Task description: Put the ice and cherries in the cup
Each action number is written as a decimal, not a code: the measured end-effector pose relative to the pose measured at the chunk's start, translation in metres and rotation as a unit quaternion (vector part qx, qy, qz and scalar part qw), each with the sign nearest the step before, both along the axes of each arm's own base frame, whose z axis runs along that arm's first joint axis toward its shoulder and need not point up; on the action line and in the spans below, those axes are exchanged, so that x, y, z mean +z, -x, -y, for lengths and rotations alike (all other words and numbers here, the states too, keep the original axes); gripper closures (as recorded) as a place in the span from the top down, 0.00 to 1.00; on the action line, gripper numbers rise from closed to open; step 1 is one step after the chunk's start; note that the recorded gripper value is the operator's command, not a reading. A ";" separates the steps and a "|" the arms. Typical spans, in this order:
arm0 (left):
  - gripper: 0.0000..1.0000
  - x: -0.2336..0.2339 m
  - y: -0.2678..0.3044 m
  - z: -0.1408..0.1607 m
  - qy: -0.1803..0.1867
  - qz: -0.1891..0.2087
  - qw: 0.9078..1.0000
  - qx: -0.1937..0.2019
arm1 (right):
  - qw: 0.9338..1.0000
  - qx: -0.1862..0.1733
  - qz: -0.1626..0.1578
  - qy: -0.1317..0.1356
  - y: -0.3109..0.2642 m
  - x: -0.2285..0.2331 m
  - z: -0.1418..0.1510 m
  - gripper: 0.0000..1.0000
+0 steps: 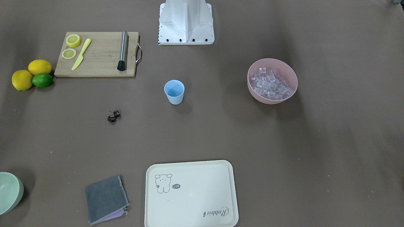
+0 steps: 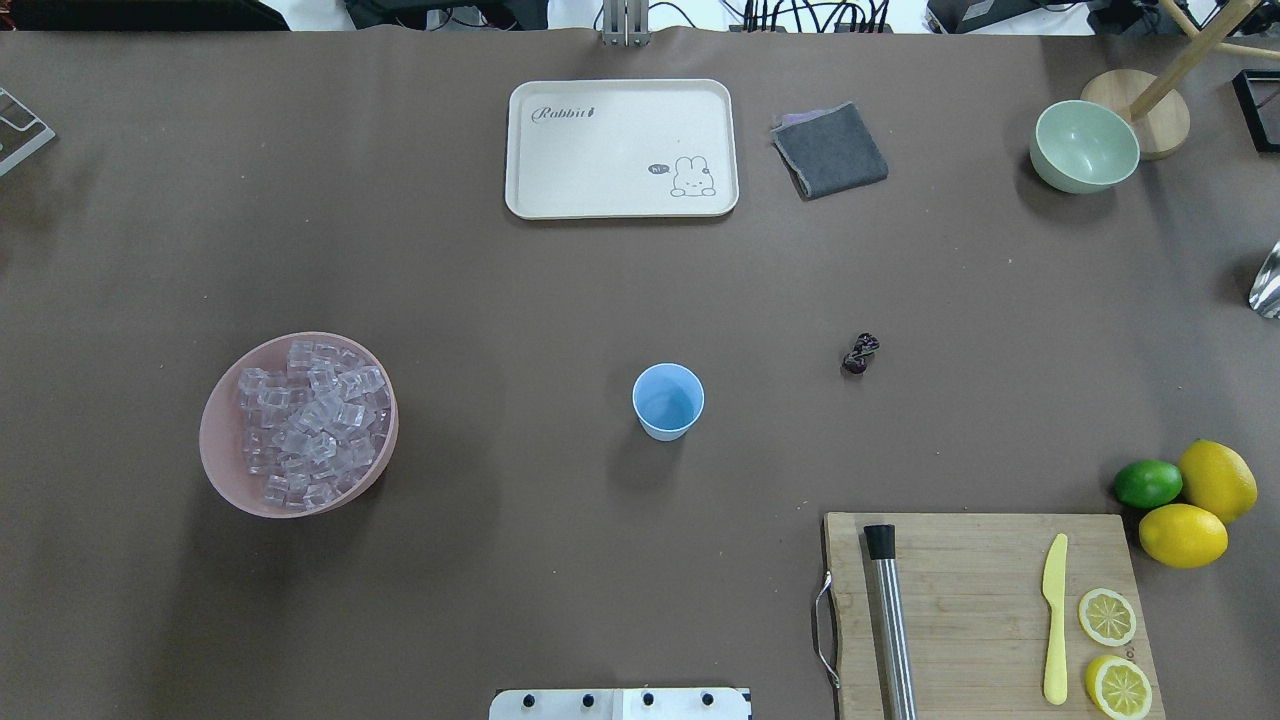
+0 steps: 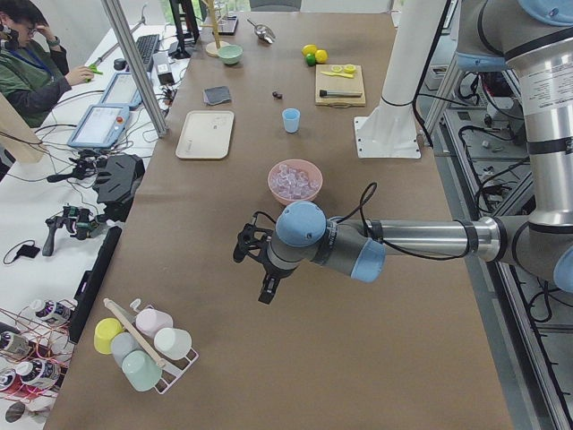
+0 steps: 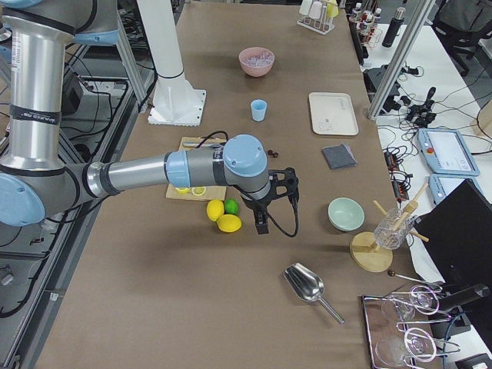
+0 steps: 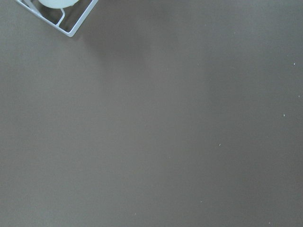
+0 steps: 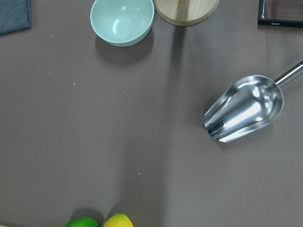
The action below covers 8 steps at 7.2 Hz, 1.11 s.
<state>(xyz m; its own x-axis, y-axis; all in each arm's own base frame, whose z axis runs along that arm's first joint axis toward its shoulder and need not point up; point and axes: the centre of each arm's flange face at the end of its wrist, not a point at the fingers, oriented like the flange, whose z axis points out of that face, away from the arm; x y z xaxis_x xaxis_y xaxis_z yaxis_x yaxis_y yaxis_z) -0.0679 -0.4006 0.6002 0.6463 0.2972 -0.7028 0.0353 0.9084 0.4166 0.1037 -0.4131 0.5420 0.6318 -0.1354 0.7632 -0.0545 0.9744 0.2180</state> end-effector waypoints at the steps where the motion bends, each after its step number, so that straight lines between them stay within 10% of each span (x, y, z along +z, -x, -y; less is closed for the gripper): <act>1: 0.99 -0.002 -0.001 0.001 -0.029 -0.014 0.999 0.005 | 1.000 0.002 -0.001 -0.008 -0.002 -0.001 0.000 1.00; 4: 0.98 -0.003 -0.005 0.001 -0.060 -0.039 0.997 0.021 | 0.998 0.022 -0.005 -0.057 -0.001 0.004 -0.007 1.00; 8: 1.00 -0.058 -0.092 0.025 -0.047 -0.081 0.994 0.062 | 0.998 0.049 -0.033 -0.005 0.070 -0.026 0.027 1.00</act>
<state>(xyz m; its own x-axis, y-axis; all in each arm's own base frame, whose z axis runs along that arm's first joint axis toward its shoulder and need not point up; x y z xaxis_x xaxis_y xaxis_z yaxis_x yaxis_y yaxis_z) 0.0241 -0.4251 0.5423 0.4814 0.4369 -0.7599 -0.0005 0.8671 0.4982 0.0341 -0.4403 0.5158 0.6914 -0.0770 0.7184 -0.1351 0.9630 0.2332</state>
